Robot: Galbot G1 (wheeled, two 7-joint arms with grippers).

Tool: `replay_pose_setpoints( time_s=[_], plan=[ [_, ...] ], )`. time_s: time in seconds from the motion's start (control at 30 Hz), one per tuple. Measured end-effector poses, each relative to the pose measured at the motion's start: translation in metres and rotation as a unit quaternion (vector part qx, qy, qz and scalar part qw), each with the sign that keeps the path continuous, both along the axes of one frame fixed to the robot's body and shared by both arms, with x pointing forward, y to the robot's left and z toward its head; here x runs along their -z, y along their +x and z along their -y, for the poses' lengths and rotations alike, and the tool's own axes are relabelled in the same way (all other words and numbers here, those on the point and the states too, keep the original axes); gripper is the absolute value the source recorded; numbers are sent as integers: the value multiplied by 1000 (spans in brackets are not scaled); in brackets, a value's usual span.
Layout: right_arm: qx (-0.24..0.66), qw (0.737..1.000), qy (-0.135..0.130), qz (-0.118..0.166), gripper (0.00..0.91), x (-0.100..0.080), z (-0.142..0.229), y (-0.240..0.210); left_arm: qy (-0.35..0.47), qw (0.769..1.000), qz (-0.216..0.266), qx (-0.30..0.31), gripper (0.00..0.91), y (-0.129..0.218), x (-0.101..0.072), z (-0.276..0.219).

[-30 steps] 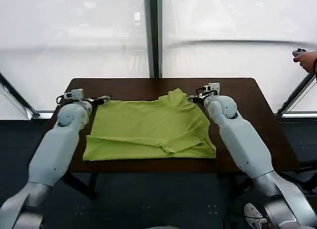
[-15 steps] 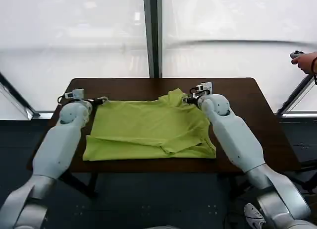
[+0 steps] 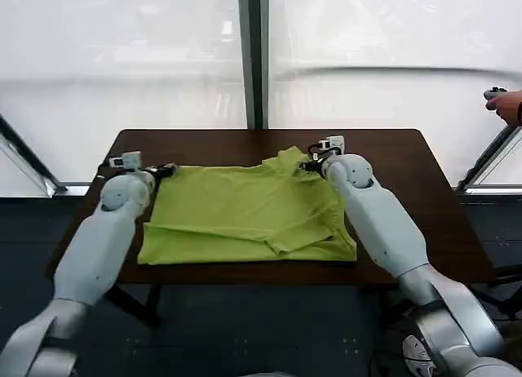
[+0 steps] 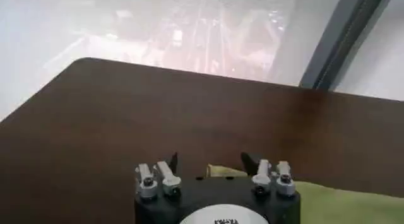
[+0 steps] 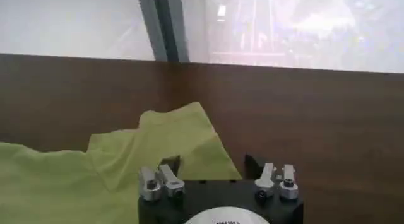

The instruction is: Fold and organize the clothes.

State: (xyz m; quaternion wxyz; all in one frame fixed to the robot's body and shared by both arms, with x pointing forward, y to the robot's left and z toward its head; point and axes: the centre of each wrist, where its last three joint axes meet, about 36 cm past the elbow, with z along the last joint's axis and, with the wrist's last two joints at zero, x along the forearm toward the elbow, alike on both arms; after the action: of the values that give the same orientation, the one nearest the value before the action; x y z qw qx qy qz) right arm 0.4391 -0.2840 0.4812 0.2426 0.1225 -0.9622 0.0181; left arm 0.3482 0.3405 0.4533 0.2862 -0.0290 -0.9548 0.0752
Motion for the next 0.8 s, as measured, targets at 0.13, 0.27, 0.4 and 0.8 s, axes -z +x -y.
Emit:
replay_pose_setpoints(
  time_s=[0.13,0.27,0.4,0.8],
  plan=[
    [22,1000,10,-3,878,14,2,26,1,1000,-9,-3,878,-7,-3,2],
    [40,999,19,-10,878,28,5,43,9,1000,-17,-12,878,-13,-3,0],
    [52,998,27,-24,878,41,4,52,10,999,-15,-28,878,-6,-3,-8],
    [59,997,36,-44,712,59,-3,58,-14,998,15,-51,566,74,8,-8]
  ],
)
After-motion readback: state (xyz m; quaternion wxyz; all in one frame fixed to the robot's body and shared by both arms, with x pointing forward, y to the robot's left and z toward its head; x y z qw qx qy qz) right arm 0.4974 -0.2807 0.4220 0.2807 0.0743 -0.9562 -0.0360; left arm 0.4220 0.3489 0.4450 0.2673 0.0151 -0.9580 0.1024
